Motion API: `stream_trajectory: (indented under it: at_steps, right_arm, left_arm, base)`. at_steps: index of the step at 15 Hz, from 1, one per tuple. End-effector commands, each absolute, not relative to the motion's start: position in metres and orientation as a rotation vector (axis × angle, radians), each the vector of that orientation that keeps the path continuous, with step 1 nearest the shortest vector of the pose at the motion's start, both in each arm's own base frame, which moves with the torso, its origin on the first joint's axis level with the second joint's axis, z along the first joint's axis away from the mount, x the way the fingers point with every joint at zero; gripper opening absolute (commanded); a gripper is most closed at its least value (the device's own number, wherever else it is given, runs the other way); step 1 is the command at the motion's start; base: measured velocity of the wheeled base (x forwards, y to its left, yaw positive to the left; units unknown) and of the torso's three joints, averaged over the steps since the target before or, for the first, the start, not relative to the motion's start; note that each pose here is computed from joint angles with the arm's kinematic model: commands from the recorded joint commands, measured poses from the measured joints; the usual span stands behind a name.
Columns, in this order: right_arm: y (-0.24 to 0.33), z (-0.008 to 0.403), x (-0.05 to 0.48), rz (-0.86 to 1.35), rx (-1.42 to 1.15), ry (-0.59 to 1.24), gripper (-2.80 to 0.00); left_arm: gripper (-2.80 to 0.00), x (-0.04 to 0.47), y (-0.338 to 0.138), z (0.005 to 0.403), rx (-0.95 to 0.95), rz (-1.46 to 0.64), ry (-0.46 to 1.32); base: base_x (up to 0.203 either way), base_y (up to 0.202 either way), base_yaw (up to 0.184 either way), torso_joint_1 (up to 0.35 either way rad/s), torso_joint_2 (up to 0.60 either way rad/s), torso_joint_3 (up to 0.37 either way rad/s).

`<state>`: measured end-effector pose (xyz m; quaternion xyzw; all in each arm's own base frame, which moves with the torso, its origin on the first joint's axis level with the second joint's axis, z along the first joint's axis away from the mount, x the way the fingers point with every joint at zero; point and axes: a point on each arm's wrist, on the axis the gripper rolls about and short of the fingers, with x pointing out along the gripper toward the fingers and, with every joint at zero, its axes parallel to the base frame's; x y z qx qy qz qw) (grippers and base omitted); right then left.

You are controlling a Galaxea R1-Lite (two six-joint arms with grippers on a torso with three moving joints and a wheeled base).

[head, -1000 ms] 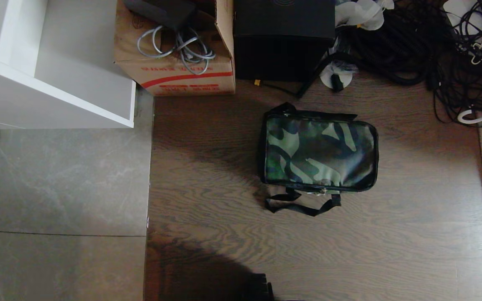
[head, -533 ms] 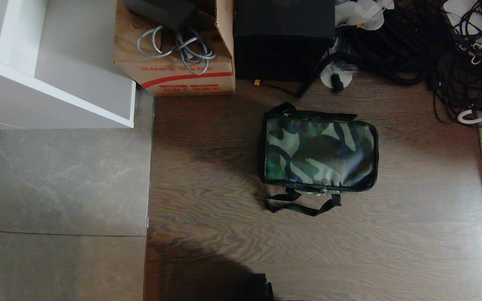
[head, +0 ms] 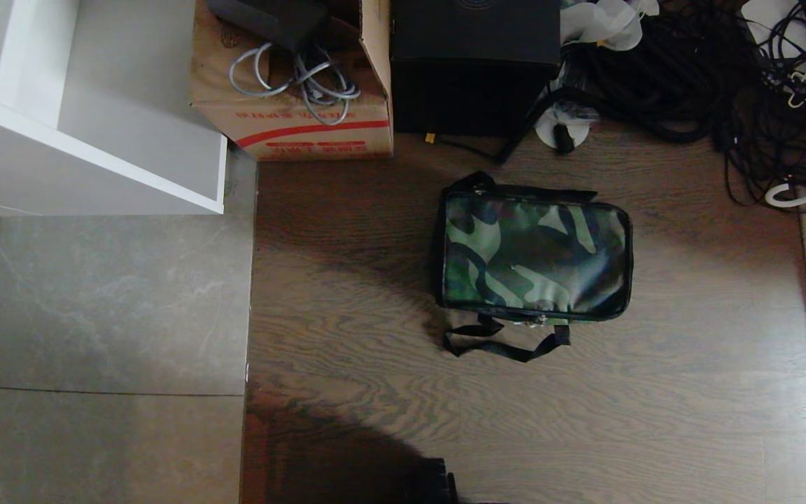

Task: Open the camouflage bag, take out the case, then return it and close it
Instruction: Open the top of the storage box

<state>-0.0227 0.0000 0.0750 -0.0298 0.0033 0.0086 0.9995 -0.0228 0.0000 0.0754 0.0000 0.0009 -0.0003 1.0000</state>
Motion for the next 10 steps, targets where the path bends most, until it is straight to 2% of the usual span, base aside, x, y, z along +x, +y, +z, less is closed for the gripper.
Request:
stream_trajectory:
  at_steps: [1,3,5,7,10]
  right_arm:
    - [0.0,0.076,-0.024,0.019,-0.058,0.015,-2.8]
    - [0.0,0.092,-0.03,0.02,-0.057,0.005,-2.8]
    - [0.0,0.12,-0.043,0.034,-0.052,0.087,-2.8]
    - [0.001,0.147,-0.043,0.091,0.003,0.253,-2.8]
    - [0.003,0.172,-0.003,0.134,0.075,0.53,-2.8]
  left_arm:
    - [-2.8,-0.023,0.0,0.075,0.0,0.0,0.003]
    - [-2.8,-0.023,0.0,0.075,0.0,0.0,0.003]
    - [-2.8,-0.023,0.0,0.075,0.0,0.0,0.002]
    - [-2.8,-0.023,0.0,0.075,0.0,-0.001,0.003]
    - [-2.8,-0.023,0.0,0.075,0.001,0.0,0.003]
  base:
    - [0.0,0.0,0.0,0.0,0.0,0.0]
    - [0.0,0.0,0.0,0.0,0.0,0.0]
    - [0.0,0.0,0.0,0.0,0.0,0.0]
    - [0.0,0.0,0.0,0.0,0.0,0.0]
    - [0.0,0.0,0.0,0.0,0.0,0.0]
